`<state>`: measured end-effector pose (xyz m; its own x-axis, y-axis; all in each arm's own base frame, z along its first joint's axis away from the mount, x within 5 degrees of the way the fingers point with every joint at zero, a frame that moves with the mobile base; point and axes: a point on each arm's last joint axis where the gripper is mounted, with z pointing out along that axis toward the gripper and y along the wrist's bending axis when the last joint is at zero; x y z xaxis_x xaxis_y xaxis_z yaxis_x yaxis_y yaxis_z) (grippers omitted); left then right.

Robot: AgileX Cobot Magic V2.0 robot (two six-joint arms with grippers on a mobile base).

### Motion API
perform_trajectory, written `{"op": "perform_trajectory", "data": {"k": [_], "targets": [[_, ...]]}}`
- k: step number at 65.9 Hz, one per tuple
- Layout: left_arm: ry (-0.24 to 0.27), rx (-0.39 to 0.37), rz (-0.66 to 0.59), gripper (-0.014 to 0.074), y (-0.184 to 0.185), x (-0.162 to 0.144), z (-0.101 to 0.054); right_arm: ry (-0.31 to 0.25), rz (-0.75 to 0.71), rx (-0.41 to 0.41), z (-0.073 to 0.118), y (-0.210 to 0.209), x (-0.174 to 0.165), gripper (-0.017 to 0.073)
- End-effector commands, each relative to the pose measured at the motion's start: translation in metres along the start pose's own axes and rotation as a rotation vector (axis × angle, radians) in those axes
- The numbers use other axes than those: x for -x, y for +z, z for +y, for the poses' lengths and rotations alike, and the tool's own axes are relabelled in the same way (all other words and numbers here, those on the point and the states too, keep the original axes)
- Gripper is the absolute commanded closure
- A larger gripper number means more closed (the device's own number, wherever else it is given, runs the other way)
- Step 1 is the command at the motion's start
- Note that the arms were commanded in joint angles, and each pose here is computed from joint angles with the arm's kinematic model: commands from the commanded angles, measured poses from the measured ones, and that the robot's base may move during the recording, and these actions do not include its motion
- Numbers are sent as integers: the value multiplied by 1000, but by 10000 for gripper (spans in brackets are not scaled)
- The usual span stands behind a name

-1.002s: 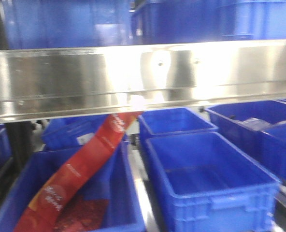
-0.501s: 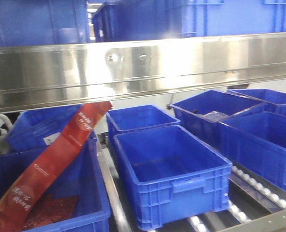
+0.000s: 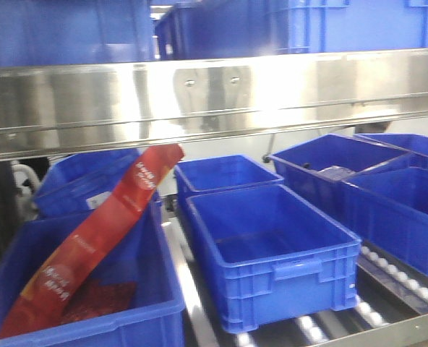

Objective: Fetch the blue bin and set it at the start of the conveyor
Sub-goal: 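Hold the bin in both grippers while backing away from the shelf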

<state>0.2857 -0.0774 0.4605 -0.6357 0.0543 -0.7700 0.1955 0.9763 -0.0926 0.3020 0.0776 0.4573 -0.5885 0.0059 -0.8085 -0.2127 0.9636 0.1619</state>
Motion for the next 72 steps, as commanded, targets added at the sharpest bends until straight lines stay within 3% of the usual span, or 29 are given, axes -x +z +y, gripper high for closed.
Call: {"op": "perform_trajectory", "data": {"k": [1,72], "targets": [[31,17,-50,705,-9,4,1,-36,-53,-26,-3,-9,6,711],[31,17,-50,705,-9,4,1,-36,-53,-26,-3,-9,6,711]]}}
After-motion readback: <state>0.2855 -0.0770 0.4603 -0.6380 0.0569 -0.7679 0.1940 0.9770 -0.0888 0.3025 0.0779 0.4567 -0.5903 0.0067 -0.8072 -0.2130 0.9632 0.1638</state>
